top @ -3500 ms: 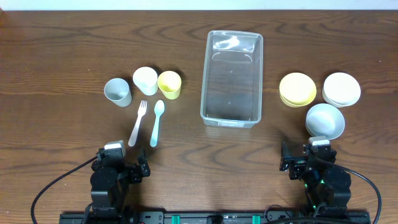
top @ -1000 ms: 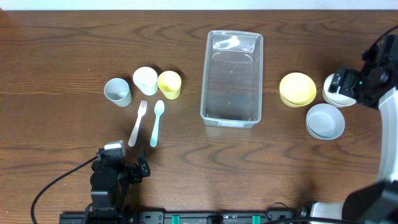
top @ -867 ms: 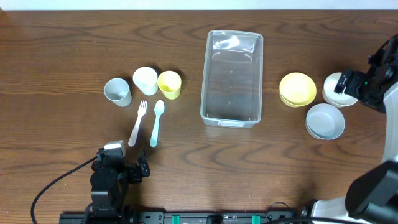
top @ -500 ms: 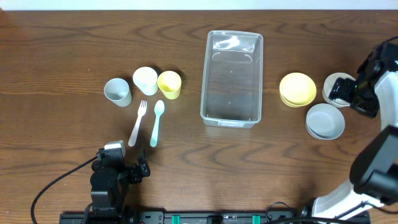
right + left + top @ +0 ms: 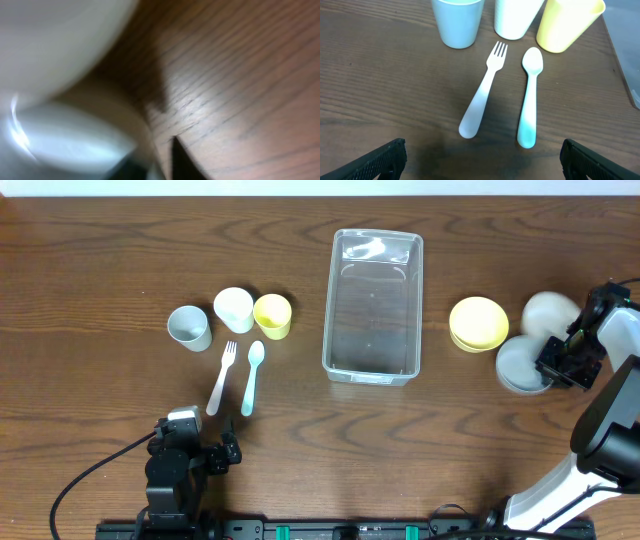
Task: Pack container
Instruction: 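Grasp the light blue bowl rim with the right gripper, then carry the light blue bowl into the clear container and release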
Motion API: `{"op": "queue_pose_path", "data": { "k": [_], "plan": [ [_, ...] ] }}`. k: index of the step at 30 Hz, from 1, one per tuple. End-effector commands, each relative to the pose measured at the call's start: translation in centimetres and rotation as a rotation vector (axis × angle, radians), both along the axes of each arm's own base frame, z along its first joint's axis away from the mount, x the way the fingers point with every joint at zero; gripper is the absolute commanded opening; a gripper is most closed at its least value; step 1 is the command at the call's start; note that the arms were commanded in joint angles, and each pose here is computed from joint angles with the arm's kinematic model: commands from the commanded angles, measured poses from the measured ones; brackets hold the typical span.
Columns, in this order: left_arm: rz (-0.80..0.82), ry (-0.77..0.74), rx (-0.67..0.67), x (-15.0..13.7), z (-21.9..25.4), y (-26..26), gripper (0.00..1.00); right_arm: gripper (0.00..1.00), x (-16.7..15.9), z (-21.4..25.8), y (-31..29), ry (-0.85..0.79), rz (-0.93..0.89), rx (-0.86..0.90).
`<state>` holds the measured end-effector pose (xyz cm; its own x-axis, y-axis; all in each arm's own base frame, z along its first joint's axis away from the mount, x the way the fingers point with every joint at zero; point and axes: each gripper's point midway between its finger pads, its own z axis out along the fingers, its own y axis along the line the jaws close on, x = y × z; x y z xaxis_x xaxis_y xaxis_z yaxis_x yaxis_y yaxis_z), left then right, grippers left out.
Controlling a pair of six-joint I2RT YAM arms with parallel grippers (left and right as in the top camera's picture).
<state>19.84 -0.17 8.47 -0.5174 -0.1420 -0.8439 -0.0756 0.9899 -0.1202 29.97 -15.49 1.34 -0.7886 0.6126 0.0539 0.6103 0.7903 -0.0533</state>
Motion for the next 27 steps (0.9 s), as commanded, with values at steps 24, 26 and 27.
{"op": "queue_pose_path", "data": {
  "k": [24, 26, 27],
  "plan": [
    [0.0, 0.002, 0.012, 0.0, -0.3, 0.1, 0.98, 0.01, 5.1, 27.1, 21.8, -0.907, 0.363, 0.151],
    [0.0, 0.002, 0.012, 0.0, -0.3, 0.1, 0.98, 0.01, 7.3, 25.5, 23.9, -0.893, 0.381, 0.171],
    [0.0, 0.002, 0.012, 0.0, -0.3, 0.1, 0.98, 0.01, 8.4, 24.6, 24.8, -0.885, 0.388, 0.184]
  ]
}}
